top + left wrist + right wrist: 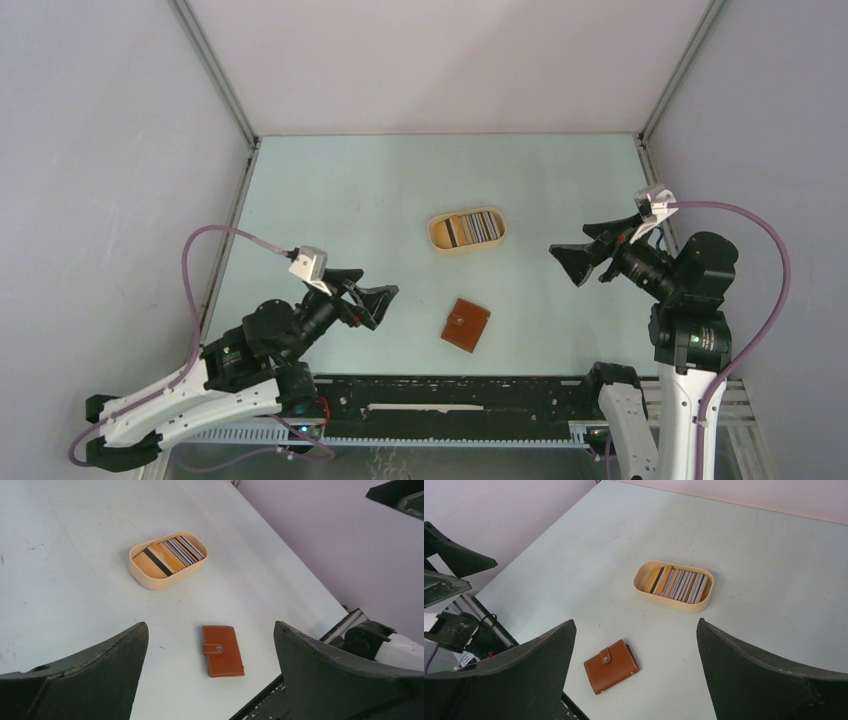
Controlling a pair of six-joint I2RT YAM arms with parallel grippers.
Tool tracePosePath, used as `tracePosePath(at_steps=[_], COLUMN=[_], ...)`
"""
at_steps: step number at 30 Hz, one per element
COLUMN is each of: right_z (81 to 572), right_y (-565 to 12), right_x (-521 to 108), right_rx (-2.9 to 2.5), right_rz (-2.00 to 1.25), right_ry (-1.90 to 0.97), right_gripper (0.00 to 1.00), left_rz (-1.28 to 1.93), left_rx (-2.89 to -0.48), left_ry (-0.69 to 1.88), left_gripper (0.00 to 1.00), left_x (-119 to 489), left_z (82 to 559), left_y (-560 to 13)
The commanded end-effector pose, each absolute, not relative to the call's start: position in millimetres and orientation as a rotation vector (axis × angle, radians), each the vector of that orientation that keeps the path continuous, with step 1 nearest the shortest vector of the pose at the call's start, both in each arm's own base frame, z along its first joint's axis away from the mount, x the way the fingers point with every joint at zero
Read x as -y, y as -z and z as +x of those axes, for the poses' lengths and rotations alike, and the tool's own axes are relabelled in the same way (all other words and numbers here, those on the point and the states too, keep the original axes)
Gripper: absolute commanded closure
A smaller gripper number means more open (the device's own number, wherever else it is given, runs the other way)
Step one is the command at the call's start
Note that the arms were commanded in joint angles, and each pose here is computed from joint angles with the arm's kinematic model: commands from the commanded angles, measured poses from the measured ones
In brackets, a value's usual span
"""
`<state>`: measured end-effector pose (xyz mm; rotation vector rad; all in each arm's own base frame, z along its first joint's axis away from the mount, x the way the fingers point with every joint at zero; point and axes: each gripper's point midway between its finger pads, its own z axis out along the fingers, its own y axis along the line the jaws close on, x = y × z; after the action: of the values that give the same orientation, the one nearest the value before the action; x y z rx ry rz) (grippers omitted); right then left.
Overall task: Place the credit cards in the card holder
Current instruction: Reset both arms
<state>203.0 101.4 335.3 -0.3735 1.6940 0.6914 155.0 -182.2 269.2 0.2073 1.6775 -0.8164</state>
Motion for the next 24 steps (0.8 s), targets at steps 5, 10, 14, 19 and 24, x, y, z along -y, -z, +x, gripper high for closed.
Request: tracePosePath(at_steps=[5,10,14,19,24], right_z=[199.3,198.8,198.3,198.3,196.8], right_y=[-353.3,-353.5,-353.7,-353.7,-353.4], right_x=[-102.7,-102.3,-102.2,-101.8,-102.8], right_rx=[-1.641,-1.64,-1.637,-1.633,-1.624], right_rz=[-0.405,-0.405,-0.409,-0.42,-0.449], right_ry=[-0.676,-0.672,-0.667,-0.658,-0.653], right_gripper=[0.0,0.0,0.0,0.01,0.0], left_rz=[0.194,0.193,0.187,0.188,0.188], left_rx=[-1.667,-1.663,-1.666,-1.667,-1.667], left_ry=[0.735,0.735,0.721,0.717,0.71], left_gripper=[0.0,0.0,0.0,0.0,0.0], left_x=[172.6,171.6,169.7,169.7,170.0], left_z=[163.3,163.2,164.4,164.9,165.8], left_y=[-277.5,-278.3,-275.5,-274.4,-273.4])
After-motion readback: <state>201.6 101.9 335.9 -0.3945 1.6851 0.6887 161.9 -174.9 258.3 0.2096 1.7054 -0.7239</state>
